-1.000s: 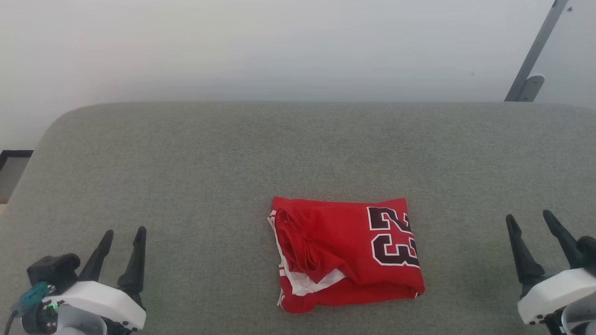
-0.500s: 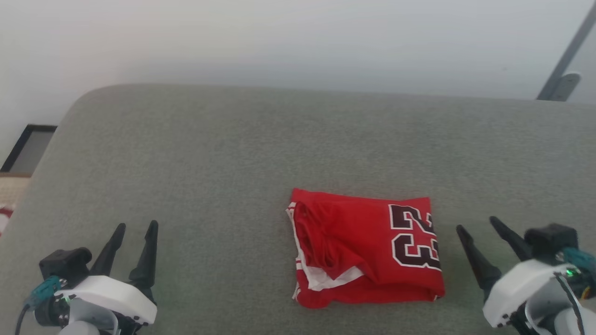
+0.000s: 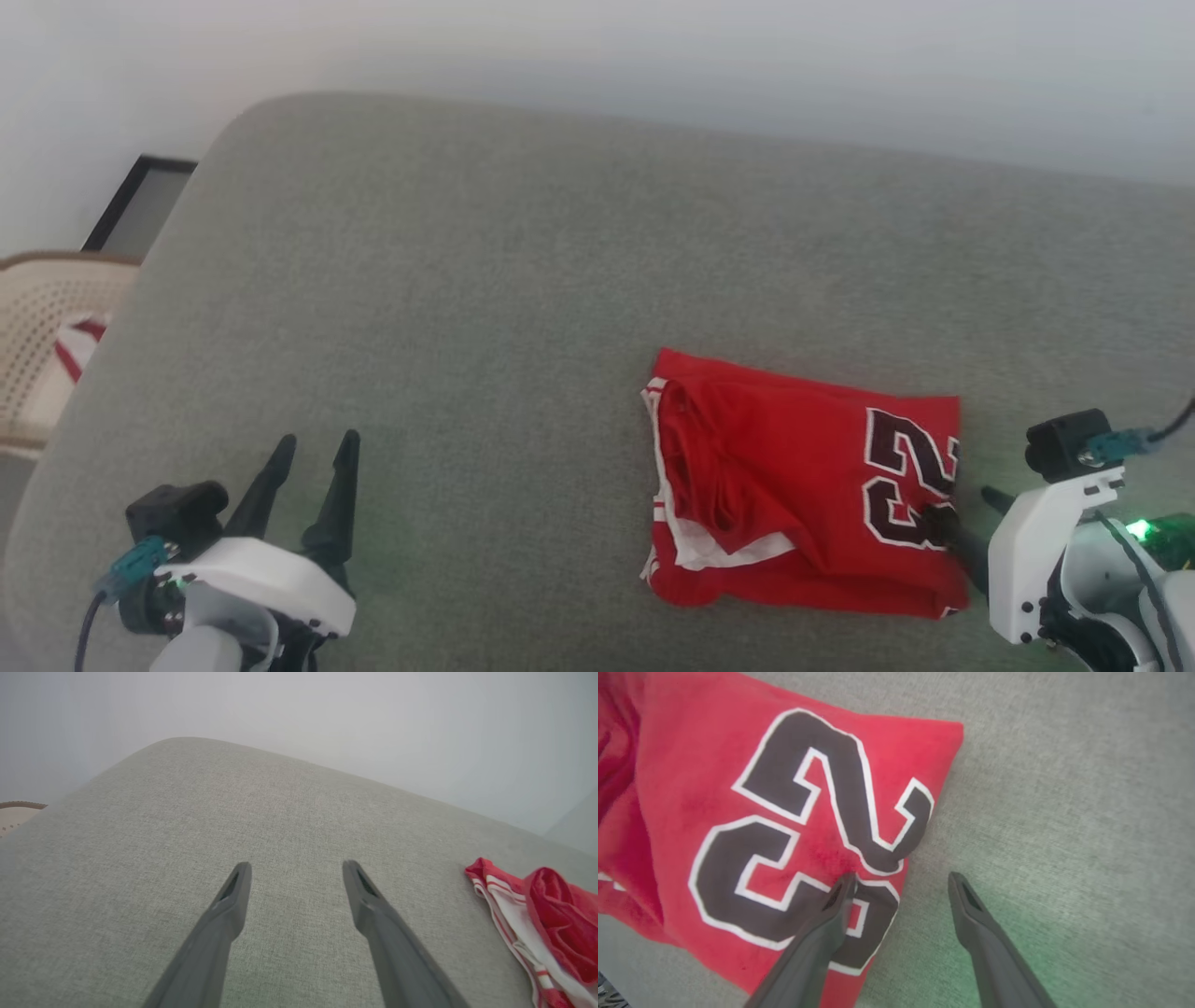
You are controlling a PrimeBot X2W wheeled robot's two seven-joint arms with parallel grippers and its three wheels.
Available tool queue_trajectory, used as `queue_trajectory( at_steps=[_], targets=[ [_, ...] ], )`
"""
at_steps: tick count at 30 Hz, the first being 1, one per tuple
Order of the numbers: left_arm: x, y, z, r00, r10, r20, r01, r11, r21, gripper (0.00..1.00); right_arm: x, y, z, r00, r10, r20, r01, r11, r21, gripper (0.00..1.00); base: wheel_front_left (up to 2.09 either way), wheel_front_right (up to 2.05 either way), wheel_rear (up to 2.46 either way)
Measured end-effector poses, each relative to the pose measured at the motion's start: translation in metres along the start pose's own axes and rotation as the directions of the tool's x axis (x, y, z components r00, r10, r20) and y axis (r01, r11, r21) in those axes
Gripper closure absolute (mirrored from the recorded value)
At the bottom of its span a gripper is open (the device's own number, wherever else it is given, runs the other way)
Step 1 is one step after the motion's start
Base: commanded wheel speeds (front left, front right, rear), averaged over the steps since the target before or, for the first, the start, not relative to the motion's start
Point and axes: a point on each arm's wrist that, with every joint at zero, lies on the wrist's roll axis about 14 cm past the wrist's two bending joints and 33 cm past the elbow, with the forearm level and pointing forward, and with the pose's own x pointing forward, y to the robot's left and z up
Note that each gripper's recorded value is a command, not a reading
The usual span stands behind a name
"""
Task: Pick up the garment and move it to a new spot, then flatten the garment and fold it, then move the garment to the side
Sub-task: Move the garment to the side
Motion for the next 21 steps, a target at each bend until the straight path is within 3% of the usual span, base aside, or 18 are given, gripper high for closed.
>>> queue_trajectory(
  at_steps=[7,8,10,21],
  targets=[
    [0.0,0.006,-0.008,0.999,0.032,-0.02,-0.032,0.999,-0.011,0.0,0.018,0.009,-0.015,0.987,0.054,-0.151,-0.051,0.998,0.023,0.0,0.0,0.0,0.0],
    [0.001,0.006,-0.009,0.999,0.033,-0.022,-0.034,0.999,-0.011,0.0,0.02,0.01,-0.016,0.984,0.058,-0.167,-0.055,0.998,0.022,0.46,0.0,0.0,0.0],
    [0.003,0.006,-0.008,0.999,0.037,-0.02,-0.037,0.999,-0.014,0.0,0.023,0.011,-0.016,0.982,0.064,-0.176,-0.061,0.998,0.019,1.0,0.0,0.0,0.0],
    [0.017,-0.002,-0.006,1.0,0.008,-0.015,-0.008,1.0,-0.003,0.0,0.02,-0.004,-0.002,0.991,0.016,-0.129,-0.012,0.999,0.031,1.0,0.0,0.0,0.0]
  ],
)
